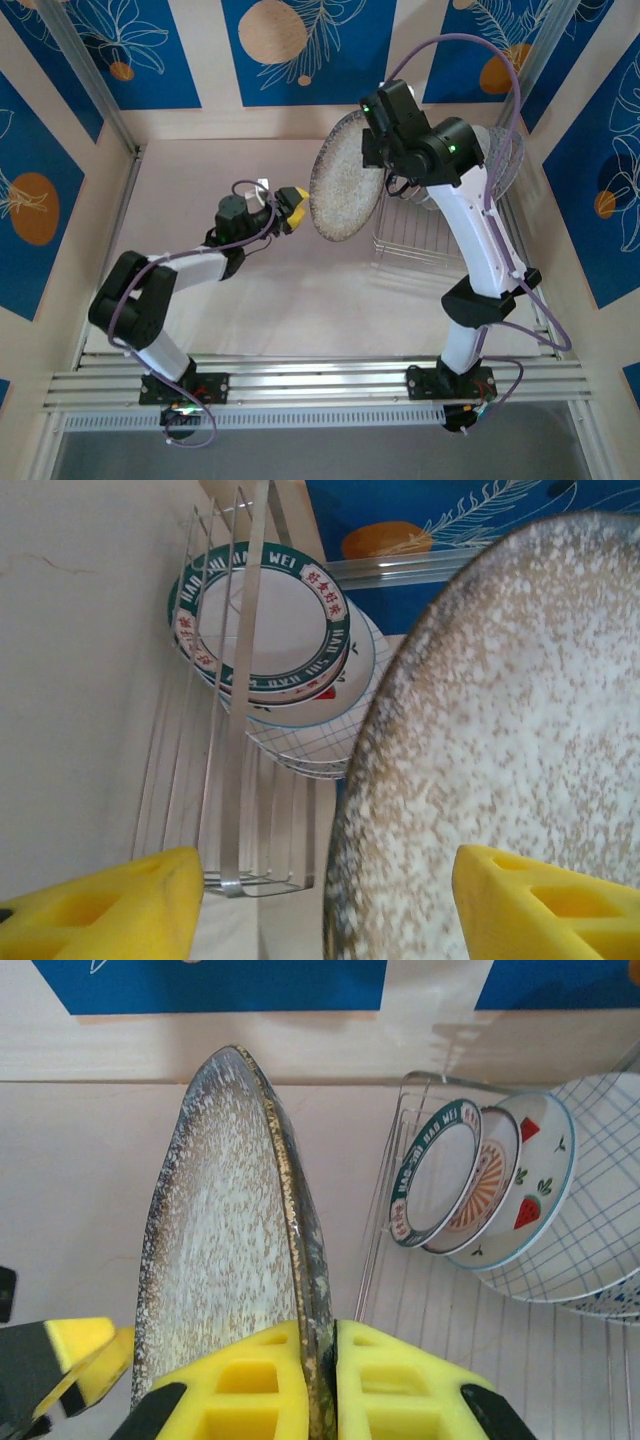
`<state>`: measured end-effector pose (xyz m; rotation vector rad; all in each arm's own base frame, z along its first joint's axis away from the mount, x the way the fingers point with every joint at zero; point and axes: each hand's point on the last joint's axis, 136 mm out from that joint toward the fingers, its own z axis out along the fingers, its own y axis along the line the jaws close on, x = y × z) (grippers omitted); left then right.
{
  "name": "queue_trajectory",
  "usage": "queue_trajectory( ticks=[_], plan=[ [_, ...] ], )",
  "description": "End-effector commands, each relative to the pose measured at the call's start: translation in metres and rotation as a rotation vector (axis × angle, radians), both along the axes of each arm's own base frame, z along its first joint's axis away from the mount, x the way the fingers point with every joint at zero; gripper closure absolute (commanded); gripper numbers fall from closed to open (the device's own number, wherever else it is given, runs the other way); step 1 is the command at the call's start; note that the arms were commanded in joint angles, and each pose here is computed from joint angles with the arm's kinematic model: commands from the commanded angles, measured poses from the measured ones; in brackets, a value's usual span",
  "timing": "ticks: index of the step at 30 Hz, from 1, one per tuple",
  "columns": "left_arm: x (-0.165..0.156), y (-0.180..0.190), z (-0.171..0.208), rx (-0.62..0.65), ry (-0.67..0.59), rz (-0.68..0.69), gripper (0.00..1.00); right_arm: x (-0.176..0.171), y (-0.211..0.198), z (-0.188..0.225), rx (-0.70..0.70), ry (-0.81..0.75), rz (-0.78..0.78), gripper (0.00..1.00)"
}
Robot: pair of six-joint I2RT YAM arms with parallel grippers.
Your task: Unload the plates from the dish rack
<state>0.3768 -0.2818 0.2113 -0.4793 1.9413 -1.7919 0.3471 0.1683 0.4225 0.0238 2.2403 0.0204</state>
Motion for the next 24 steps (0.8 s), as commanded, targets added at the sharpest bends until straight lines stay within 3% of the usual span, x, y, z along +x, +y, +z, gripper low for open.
queue_trajectory(
  ticks=[1,6,9,24],
  plan=[
    [-0.001,-0.008,0.034,-0.123,-0.07,-0.064,0.35,0.008,0.004,0.049,0.251,-0.151,-0.046,1.0],
    [0.0,-0.013,0.036,-0.148,-0.079,-0.099,0.35,0.012,0.012,0.043,0.309,-0.115,-0.004,1.0],
    [0.001,-0.016,0.043,-0.196,-0.089,-0.123,0.41,0.014,0.014,0.036,0.319,-0.086,0.014,1.0],
    [-0.013,-0.018,0.046,-0.206,-0.087,-0.215,0.48,0.021,0.025,0.032,0.51,-0.061,0.189,1.0]
  ],
)
